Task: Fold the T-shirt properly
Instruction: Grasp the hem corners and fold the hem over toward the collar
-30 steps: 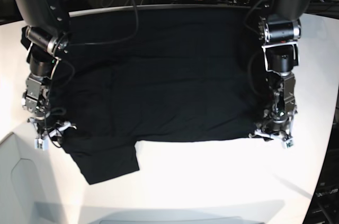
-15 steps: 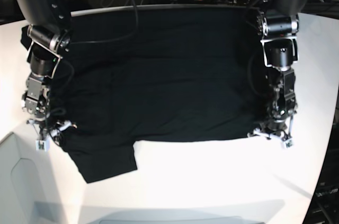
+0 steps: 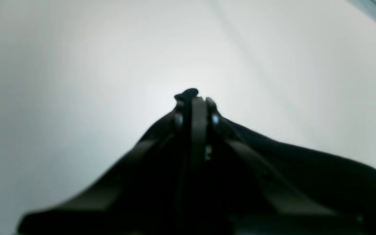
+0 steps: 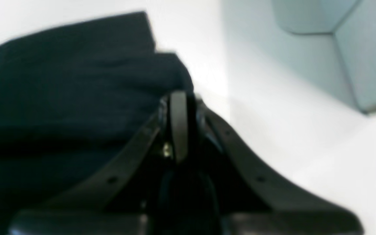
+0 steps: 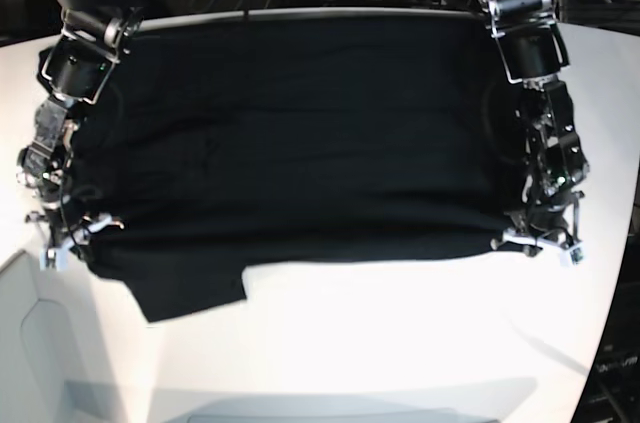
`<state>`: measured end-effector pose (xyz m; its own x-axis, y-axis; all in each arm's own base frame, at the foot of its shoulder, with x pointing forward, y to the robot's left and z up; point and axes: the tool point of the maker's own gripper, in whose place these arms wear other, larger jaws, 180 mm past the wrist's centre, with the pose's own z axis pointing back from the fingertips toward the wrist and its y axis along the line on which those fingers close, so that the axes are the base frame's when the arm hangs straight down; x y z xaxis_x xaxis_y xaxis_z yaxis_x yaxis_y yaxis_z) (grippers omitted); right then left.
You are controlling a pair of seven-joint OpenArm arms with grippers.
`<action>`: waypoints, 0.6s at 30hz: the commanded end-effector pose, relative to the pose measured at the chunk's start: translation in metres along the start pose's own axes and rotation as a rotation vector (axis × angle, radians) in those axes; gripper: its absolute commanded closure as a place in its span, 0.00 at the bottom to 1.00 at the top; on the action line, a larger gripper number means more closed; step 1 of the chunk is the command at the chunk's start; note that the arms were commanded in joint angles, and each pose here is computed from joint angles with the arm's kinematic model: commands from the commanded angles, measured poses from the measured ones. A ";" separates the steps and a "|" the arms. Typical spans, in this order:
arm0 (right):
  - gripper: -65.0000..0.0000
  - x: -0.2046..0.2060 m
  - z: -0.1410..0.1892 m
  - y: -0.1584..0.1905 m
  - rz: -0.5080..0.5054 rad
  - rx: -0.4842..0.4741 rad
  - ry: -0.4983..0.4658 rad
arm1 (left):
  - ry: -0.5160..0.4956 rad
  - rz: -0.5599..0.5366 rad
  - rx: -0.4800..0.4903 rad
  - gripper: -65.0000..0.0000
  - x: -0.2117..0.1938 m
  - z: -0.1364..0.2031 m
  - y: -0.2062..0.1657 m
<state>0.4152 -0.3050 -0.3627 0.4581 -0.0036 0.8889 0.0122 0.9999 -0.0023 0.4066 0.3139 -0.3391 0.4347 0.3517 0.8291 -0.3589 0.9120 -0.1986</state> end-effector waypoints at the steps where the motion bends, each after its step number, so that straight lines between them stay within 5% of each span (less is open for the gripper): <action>1: 1.00 0.032 0.006 -0.009 0.011 -0.011 -0.093 | -0.090 0.018 -0.010 1.00 0.030 0.007 0.000; 18: 1.00 0.018 0.101 0.003 0.155 -0.011 -0.159 | -0.085 0.217 -0.094 1.00 0.000 0.098 0.034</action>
<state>0.3281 -0.2929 -0.3187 0.3614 0.1348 0.9226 -0.0487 0.9909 -0.1257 0.3061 0.3183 -0.3147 0.3324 0.5492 0.7667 -0.3774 0.8225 -0.4255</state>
